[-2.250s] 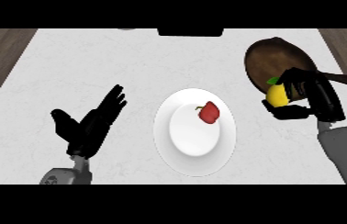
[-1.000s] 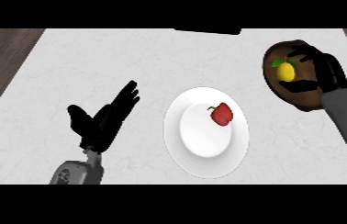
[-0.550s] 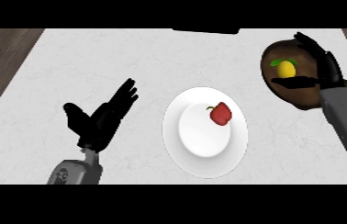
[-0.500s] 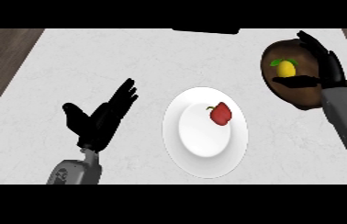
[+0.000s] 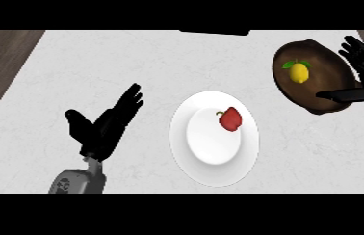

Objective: Pick the lemon from the plate and place it in the pan

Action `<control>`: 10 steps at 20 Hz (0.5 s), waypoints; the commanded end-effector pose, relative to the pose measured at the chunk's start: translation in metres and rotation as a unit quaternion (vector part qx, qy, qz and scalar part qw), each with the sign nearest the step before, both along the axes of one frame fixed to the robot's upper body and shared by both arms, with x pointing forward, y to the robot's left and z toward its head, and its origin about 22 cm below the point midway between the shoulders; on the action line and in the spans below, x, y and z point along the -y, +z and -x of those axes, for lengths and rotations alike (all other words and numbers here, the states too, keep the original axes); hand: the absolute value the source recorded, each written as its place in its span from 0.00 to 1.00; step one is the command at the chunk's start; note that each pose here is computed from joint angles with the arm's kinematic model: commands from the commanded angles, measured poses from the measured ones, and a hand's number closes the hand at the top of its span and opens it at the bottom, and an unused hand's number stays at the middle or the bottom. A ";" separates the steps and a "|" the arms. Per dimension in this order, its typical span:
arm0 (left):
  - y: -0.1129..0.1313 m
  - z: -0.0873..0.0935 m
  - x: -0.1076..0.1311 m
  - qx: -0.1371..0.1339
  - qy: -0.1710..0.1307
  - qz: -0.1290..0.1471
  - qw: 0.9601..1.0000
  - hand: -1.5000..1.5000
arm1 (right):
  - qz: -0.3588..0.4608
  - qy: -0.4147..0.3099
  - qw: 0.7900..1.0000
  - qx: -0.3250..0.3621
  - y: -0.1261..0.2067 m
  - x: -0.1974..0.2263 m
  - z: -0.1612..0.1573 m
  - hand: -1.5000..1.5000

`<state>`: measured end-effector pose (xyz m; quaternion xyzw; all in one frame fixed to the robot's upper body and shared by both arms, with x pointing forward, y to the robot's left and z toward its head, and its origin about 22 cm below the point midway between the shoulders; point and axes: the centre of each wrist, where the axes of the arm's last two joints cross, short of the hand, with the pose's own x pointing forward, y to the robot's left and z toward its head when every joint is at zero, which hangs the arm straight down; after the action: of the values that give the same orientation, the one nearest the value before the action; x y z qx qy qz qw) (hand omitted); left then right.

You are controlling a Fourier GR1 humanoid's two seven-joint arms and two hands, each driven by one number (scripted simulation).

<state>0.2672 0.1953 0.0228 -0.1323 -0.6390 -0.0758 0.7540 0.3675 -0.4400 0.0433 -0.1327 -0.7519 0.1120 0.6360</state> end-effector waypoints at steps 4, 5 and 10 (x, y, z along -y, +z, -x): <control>0.004 -0.003 -0.003 0.002 0.014 0.001 1.000 0.50 | -0.031 0.074 0.997 -0.022 0.005 0.051 0.038 0.00; -0.006 0.006 -0.001 -0.004 0.004 0.007 1.000 0.50 | -0.037 0.078 0.996 -0.018 0.011 0.057 0.040 0.00; -0.002 0.002 -0.014 -0.010 0.010 0.004 1.000 0.50 | -0.042 0.093 0.995 -0.006 0.003 0.064 0.053 0.00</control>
<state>0.2643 0.2004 0.0196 -0.1308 -0.6367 -0.0686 0.7569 0.3300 -0.4920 0.0509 -0.0969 -0.7366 0.1336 0.6559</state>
